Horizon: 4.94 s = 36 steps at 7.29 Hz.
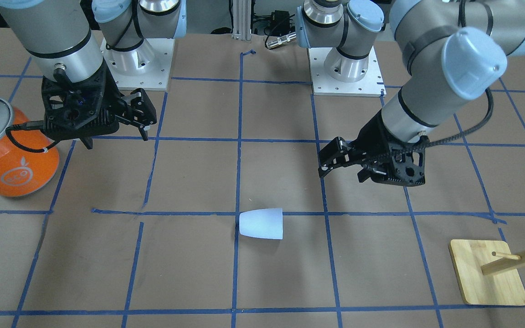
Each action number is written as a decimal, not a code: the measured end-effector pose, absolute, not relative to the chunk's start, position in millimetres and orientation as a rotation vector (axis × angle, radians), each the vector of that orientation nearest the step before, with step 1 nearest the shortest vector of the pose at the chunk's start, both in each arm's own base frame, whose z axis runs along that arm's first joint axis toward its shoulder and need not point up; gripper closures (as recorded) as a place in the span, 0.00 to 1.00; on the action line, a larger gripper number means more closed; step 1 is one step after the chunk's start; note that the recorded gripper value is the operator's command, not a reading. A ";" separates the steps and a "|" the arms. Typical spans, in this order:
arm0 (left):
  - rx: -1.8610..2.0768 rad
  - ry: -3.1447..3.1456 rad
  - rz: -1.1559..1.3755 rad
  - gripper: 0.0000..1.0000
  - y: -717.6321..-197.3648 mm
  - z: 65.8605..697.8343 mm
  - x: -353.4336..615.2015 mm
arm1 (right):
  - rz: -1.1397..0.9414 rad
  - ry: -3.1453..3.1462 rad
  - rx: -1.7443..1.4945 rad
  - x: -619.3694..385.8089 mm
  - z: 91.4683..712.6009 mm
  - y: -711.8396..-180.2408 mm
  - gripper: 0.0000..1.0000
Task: Flip cup
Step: 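Reach the left gripper to the open mouth of the lying cup, then grasp the cup rim with the left gripper and tilt it upright, then set the cup down upright and open the left gripper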
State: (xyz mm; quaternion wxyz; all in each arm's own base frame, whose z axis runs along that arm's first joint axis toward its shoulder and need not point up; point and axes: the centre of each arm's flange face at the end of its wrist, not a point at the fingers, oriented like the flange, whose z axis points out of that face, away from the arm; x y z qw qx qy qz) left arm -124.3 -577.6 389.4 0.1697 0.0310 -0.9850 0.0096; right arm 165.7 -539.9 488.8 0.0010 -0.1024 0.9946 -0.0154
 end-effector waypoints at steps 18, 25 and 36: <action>0.081 -2.369 -0.044 1.00 -609.5 194.9 -174.9 | -0.013 3.122 -0.296 156.9 485.6 -540.7 0.00; 0.135 -3.103 0.034 1.00 -650.2 291.6 -115.7 | -0.015 3.123 -0.305 153.9 485.9 -541.7 0.00; 0.104 -3.271 0.210 0.02 -680.6 230.5 -90.3 | -0.020 3.122 -0.300 152.0 486.2 -542.6 0.00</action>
